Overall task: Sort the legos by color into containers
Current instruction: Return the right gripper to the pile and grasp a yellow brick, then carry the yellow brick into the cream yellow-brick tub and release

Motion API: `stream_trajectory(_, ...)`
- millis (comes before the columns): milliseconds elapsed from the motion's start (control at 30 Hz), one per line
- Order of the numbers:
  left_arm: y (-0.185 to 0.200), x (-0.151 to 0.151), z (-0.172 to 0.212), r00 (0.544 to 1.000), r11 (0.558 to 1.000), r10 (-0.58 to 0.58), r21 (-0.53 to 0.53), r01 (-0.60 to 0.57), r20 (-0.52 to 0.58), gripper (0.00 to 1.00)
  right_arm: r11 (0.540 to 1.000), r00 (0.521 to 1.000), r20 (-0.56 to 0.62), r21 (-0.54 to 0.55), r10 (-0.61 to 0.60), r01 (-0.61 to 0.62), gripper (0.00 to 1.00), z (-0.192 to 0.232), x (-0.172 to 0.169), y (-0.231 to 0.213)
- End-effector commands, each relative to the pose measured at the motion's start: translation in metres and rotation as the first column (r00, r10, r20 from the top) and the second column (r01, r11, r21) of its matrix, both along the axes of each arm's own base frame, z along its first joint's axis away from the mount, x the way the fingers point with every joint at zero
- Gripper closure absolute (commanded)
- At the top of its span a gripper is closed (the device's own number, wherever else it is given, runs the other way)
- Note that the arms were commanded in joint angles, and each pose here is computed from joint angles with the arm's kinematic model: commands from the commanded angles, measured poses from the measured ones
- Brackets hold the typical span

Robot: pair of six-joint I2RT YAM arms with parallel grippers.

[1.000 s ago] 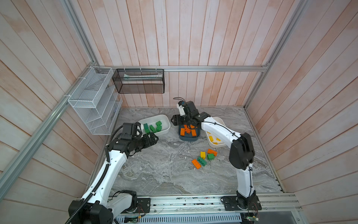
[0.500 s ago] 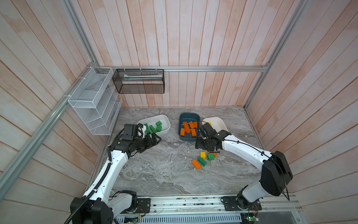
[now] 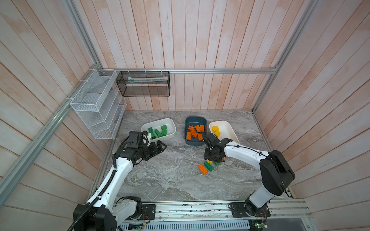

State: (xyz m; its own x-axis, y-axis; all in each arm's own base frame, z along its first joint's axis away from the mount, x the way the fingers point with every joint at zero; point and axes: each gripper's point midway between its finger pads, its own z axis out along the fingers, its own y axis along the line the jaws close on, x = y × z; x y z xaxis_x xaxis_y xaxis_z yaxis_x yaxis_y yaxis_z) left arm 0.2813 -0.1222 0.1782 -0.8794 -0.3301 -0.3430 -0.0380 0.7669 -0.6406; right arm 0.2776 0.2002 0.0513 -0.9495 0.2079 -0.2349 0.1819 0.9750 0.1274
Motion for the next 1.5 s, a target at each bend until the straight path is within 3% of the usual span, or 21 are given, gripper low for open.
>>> stream_trajectory(0,0.001,0.0,0.003,1.0,1.0,-0.001,-0.003,0.001,0.023,0.0,1.0,1.0,-0.03,-0.007,-0.005,0.004,0.5,-0.012,-0.006,0.0)
stream_trajectory(233,0.001,-0.003,0.001,1.0,1.0,0.0,-0.006,0.0,0.016,0.0,1.0,0.999,-0.041,-0.019,0.001,-0.001,0.65,-0.023,-0.003,0.0)
stream_trajectory(333,0.001,-0.003,0.0,1.0,1.0,-0.003,-0.001,0.003,0.009,0.0,1.0,1.0,-0.025,-0.028,0.003,-0.004,0.77,-0.017,0.001,-0.002)
stream_trajectory(400,0.001,-0.003,0.001,1.0,1.0,-0.003,-0.005,0.003,0.008,0.0,1.0,1.0,0.011,-0.024,0.012,-0.012,0.82,-0.002,0.007,-0.004)
stream_trajectory(533,-0.002,0.0,0.008,1.0,1.0,-0.003,-0.03,0.004,0.019,0.0,0.997,0.99,0.131,-0.07,0.049,-0.04,0.82,0.053,0.033,-0.016)
stream_trajectory(667,-0.017,0.004,0.021,0.999,0.992,-0.016,-0.127,0.021,0.042,0.0,0.998,0.973,0.231,-0.061,0.013,0.001,0.82,0.091,0.066,-0.048)
stream_trajectory(800,-0.034,0.01,0.035,0.997,0.982,-0.032,-0.183,0.045,0.074,0.0,0.995,0.94,0.34,-0.096,-0.005,0.04,0.81,0.109,0.111,-0.086)
stream_trajectory(967,-0.049,0.014,0.043,0.994,0.976,-0.063,-0.202,0.08,0.091,0.0,0.991,0.918,0.396,-0.13,0.016,0.039,0.77,0.101,0.171,-0.117)
stream_trajectory(1167,-0.056,0.02,0.052,0.991,0.968,-0.073,-0.23,0.097,0.113,0.0,0.995,0.936,0.35,-0.103,0.036,0.0,0.71,0.054,0.224,-0.127)
stream_trajectory(1300,-0.059,0.021,0.053,0.989,0.964,-0.092,-0.238,0.117,0.117,0.0,0.994,0.944,0.315,-0.079,0.099,-0.078,0.57,0.035,0.234,-0.111)
stream_trajectory(1467,-0.056,0.02,0.05,0.989,0.968,-0.097,-0.22,0.119,0.112,0.0,0.984,0.916,0.359,-0.091,0.178,-0.155,0.43,0.069,0.205,-0.098)
